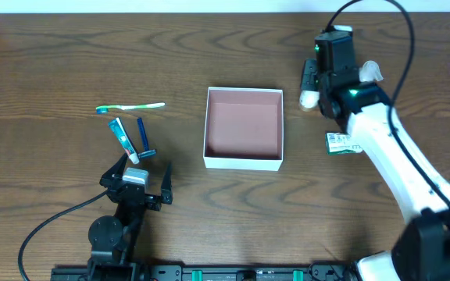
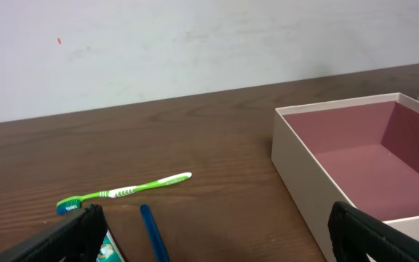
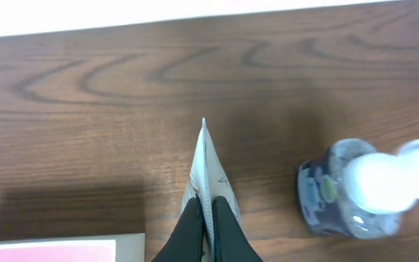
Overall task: Pack container
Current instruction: 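Lift the tube and carry it over the box's left side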
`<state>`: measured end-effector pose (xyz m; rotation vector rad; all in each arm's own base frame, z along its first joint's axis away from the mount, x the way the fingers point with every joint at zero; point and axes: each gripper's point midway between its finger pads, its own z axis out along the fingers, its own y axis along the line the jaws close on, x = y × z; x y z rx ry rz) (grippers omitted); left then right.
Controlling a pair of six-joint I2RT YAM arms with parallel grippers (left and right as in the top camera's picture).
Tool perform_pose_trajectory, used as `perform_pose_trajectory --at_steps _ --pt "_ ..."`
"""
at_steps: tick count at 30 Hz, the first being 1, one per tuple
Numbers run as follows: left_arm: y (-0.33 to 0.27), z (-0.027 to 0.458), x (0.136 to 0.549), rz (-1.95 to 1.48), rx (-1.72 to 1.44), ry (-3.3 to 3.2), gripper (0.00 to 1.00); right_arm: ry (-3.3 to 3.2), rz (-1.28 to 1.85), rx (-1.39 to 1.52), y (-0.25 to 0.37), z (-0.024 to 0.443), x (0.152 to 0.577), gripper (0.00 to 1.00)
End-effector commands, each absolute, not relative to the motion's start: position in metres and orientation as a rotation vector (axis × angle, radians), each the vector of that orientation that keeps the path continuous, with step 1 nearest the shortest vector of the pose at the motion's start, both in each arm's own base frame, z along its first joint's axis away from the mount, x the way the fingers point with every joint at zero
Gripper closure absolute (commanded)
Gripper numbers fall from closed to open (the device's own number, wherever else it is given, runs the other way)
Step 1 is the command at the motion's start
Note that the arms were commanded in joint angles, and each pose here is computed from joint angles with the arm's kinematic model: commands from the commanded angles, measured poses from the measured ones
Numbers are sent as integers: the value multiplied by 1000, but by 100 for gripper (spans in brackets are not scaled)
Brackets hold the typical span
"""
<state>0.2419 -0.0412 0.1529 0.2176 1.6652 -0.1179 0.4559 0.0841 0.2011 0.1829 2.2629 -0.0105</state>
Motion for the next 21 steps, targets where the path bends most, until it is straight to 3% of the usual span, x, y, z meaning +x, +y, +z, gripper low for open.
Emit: perform_pose_trajectory --at_steps 1,10,21 --pt "-42 136 241 -117 234 1713 2 2097 17 198 73 276 441 99" --pt "-42 136 241 -117 234 1713 2 2001 221 141 93 340 390 99" --pt "-42 136 241 -117 234 1713 2 2029 497 37 175 339 369 99"
